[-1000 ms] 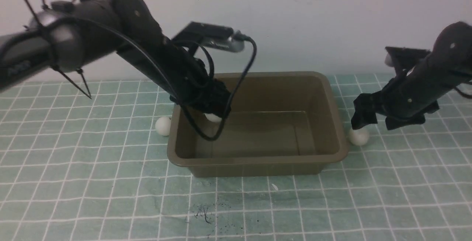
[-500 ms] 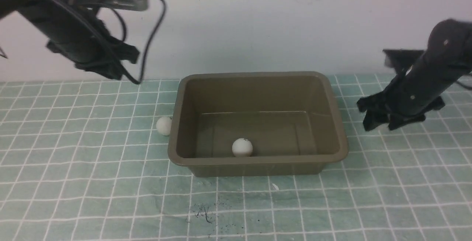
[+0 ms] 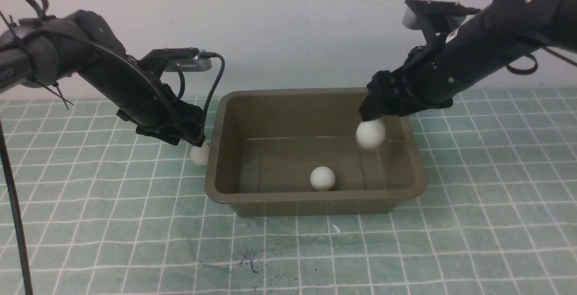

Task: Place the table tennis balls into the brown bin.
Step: 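Release the ping pong ball into the bin and lift the gripper away, then reach for and grasp a ping pong ball on the table beside the basket, then drop the ball into the bin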

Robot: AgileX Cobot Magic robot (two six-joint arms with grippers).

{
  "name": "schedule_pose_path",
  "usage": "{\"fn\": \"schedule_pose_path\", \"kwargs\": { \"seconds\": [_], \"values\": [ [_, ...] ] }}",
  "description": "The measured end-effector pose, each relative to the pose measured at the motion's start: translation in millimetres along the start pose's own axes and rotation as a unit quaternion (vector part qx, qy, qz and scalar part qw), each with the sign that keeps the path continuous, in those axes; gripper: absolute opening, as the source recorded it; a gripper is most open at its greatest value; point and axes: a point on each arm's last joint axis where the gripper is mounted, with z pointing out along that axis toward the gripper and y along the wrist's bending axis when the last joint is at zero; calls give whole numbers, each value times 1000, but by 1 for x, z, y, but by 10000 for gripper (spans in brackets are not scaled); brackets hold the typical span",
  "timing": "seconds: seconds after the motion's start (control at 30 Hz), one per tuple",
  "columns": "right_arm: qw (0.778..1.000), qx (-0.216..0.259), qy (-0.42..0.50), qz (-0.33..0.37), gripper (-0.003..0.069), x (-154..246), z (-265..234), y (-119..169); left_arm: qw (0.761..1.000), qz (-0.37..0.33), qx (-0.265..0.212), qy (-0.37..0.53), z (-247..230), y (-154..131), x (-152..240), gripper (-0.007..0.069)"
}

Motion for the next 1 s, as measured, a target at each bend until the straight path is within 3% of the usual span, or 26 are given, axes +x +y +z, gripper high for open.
{"fn": "schedule_pose_path", "kwargs": {
  "seconds": [0.1,0.17,0.23,0.27,0.5,0.53,0.6,0.7,0.77,0.8,0.93,1.0],
  "values": [
    [999,9,-23,-25,601,-12,-43,11,1000,-5,-6,-7,19,3,0,521],
    [997,26,-59,-45,568,-16,-82,19,1000,-7,-7,-2,29,5,2,484],
    [991,50,-103,-63,507,-14,-124,28,1000,-5,-8,7,31,5,4,358],
    [988,67,-120,-69,470,-11,-143,31,1000,1,-12,14,27,5,3,335],
    [967,178,-178,-34,216,37,-239,32,998,1,-58,-5,-51,0,-19,346],
    [965,183,-186,-30,206,41,-245,32,998,3,-58,-11,-56,-2,-21,346],
    [955,204,-214,-1,106,78,-266,32,998,38,-24,-51,-103,-36,-31,346],
    [942,190,-277,22,18,126,-267,31,990,122,38,-67,-114,-90,-34,346],
    [936,183,-299,24,4,139,-266,31,987,137,47,-65,-111,-102,-34,346],
    [921,165,-352,25,-7,168,-263,30,983,165,62,-46,-96,-120,-32,346],
    [881,127,-456,18,-12,224,-254,28,983,178,49,3,-50,-134,-28,391],
    [860,111,-498,10,-13,247,-250,27,985,169,29,21,-30,-134,-26,478]
  ]
}}
